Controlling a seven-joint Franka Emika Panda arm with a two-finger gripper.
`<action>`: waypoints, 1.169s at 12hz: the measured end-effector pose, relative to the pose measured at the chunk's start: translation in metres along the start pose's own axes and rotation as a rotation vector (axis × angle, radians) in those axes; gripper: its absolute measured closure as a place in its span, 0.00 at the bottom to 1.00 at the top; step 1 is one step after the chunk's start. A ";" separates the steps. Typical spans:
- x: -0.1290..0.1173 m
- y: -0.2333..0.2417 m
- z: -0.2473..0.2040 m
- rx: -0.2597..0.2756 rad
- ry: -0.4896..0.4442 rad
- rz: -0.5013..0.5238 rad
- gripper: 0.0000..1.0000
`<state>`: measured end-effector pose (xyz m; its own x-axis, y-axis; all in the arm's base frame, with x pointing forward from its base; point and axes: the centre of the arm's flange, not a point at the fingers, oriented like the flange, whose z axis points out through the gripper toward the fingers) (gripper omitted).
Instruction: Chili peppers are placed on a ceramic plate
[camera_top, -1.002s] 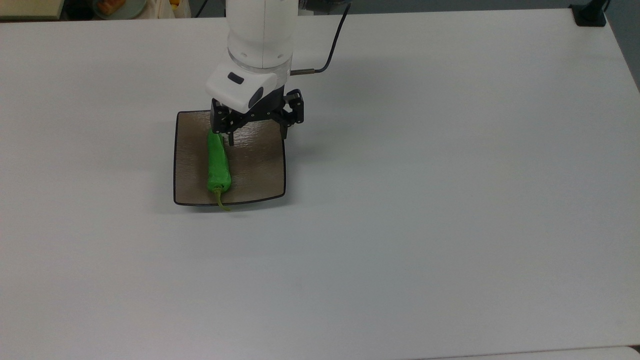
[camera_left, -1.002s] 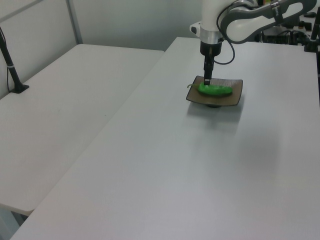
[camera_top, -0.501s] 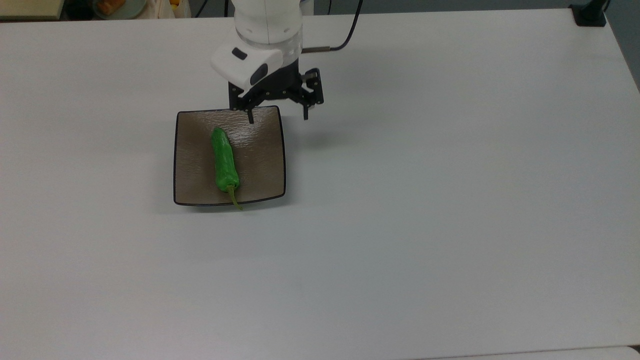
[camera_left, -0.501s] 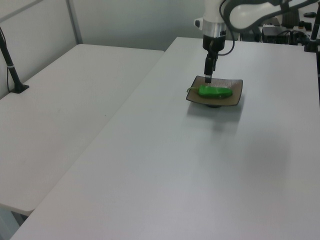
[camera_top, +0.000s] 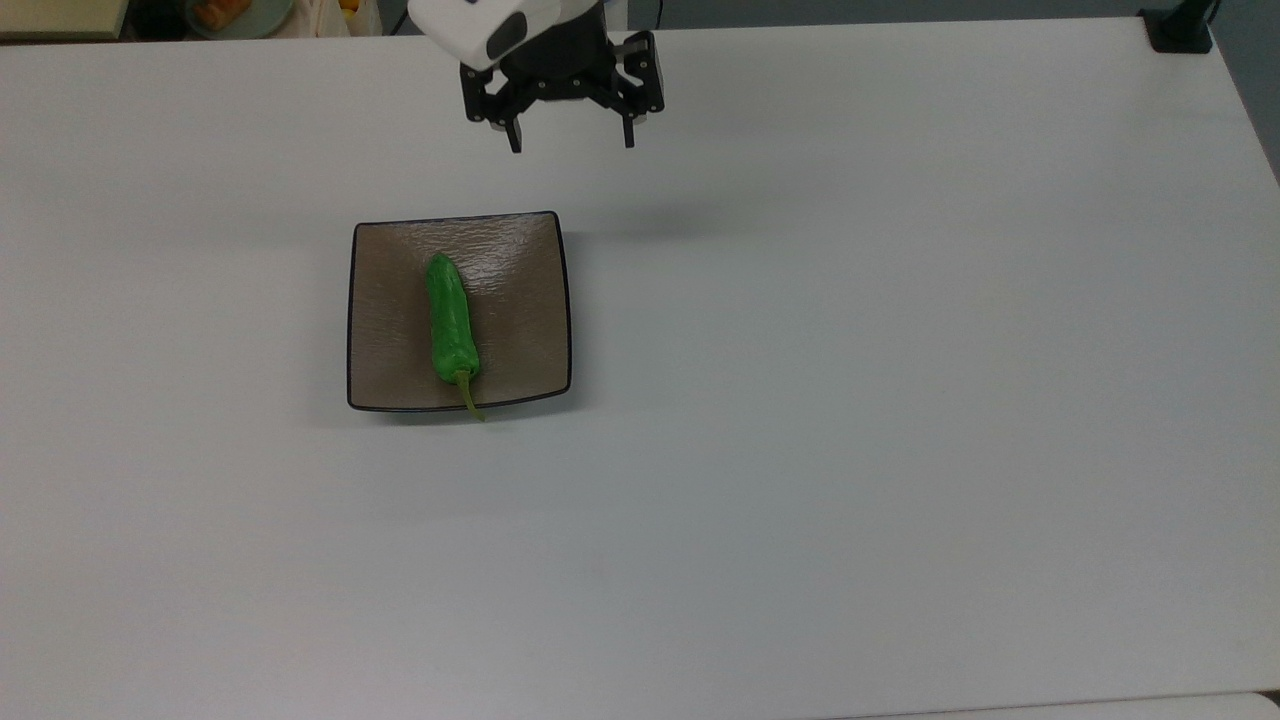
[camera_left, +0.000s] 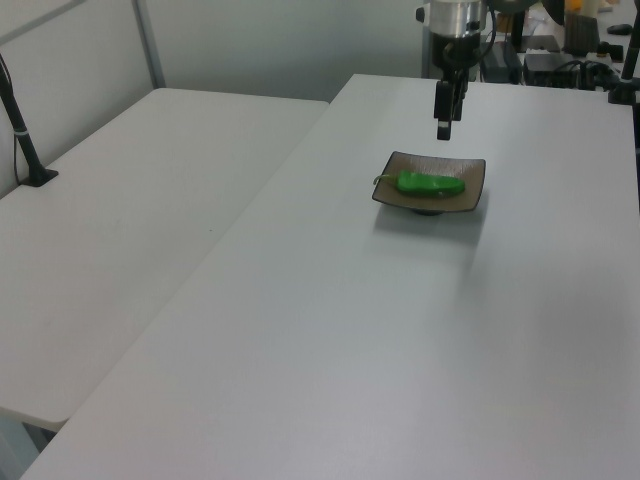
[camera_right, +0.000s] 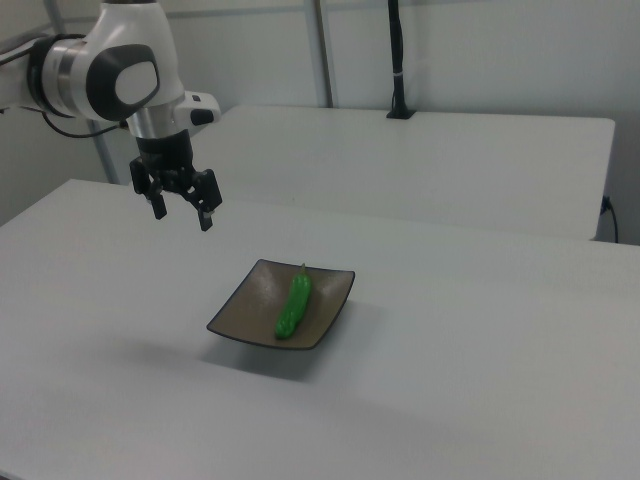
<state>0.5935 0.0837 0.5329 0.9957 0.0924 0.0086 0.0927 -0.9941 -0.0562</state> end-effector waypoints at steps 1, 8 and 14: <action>-0.003 0.000 -0.004 0.000 0.005 0.012 0.00; -0.029 0.020 -0.017 -0.002 0.007 0.068 0.00; -0.033 0.024 -0.016 -0.067 0.001 0.051 0.00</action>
<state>0.5628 0.0554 0.5475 0.9991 0.0413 0.0083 0.0412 -0.9991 0.0099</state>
